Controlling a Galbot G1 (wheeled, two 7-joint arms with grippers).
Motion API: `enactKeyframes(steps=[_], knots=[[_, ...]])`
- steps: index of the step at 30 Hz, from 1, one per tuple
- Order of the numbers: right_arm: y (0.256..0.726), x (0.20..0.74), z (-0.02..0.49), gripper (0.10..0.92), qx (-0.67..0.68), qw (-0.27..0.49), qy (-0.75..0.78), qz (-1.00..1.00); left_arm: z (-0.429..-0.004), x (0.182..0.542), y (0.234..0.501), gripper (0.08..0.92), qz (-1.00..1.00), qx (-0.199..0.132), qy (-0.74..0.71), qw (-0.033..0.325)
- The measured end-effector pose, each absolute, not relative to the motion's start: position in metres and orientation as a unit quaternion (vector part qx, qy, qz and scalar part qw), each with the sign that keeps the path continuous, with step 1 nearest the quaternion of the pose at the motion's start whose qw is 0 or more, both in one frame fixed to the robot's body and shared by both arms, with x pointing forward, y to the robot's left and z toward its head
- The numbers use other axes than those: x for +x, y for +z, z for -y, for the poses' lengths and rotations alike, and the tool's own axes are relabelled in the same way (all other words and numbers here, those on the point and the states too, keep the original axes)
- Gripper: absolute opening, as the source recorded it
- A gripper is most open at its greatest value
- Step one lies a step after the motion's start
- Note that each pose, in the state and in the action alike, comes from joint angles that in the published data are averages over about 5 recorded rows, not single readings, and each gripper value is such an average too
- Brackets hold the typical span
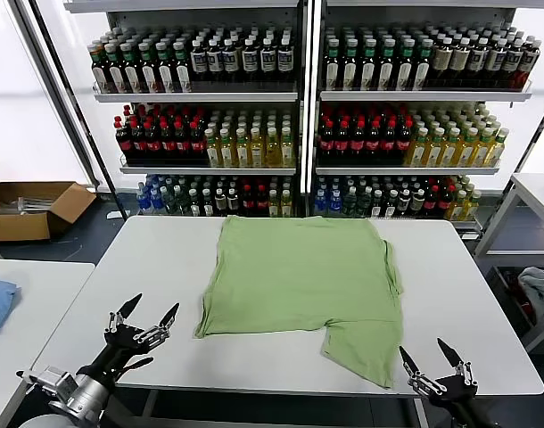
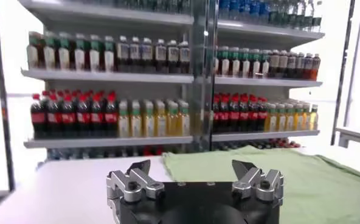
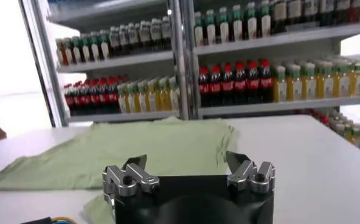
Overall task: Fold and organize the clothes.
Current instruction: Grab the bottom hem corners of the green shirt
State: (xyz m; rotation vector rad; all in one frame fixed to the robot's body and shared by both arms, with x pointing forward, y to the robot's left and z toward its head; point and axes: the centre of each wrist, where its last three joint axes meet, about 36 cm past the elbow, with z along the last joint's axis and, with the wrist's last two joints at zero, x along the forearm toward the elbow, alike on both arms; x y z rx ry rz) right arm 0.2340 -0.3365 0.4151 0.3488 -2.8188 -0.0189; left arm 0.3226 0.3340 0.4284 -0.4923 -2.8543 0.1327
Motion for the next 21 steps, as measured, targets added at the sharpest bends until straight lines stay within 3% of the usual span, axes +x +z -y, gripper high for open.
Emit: enactKeyframes(steps=[11,17,21], knots=[[0.408,0.239,0.315,0.823,0.123,0.21,0.01,0.97,-0.33,0.354,0.41,0.823,0.961,-0.163,0.035,0.222],[0.403,0.242,0.306,0.822,0.12,0.232,0.007,0.965,-0.329,0.366,0.398,0.823,0.953,-0.159,0.034,0.257],[0.399,0.244,0.301,0.757,0.118,0.247,0.004,0.962,-0.326,0.373,0.391,0.822,0.949,-0.156,0.034,0.273]])
